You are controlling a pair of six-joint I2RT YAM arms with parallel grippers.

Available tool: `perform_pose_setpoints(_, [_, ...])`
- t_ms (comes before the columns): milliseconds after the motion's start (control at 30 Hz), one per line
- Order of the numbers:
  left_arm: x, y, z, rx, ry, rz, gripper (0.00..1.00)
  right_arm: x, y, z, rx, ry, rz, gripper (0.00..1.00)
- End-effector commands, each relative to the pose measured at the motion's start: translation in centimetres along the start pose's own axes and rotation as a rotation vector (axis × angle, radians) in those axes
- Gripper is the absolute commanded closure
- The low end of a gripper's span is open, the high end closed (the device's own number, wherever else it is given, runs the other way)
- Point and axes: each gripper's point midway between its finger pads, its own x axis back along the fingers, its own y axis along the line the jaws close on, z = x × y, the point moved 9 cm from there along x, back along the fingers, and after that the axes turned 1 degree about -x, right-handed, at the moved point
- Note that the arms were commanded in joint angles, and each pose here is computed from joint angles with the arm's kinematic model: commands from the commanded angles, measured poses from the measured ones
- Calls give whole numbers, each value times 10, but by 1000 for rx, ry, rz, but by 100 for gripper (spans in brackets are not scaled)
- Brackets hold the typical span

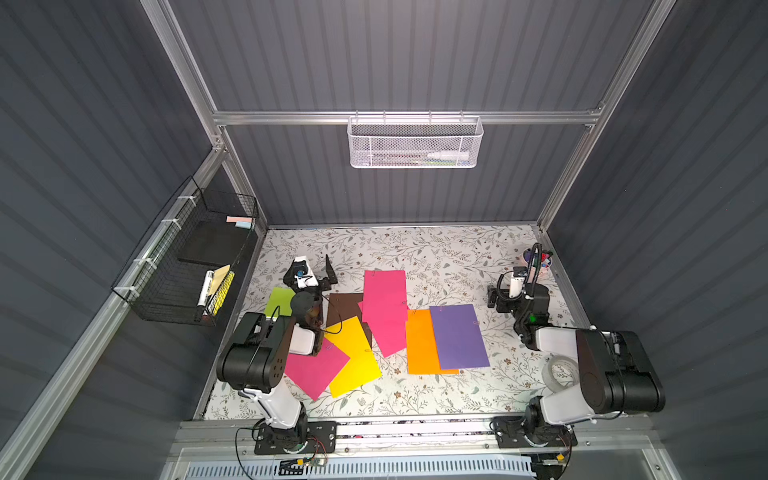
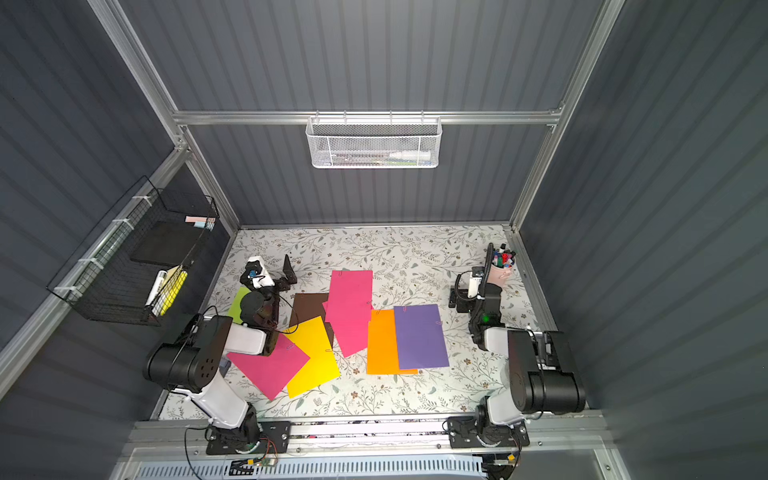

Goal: Unclip the paperclips from the documents
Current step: Pick up the document from the document.

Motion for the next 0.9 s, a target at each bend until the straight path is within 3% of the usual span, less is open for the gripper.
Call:
perform_pose_setpoints(0, [-5,-1,-2,-13,-15,6,0,-2,0,-7,-11,-23,-5,1])
perform_pose_setpoints(767, [-4,0,-2,-12,-14,5,1,-2,0,-7,-9,-23,-6,1])
perform_pose_setpoints(867, [-14,-4,-23,-51,-54,-14,1,0,7,-18,41,-84,-83,1])
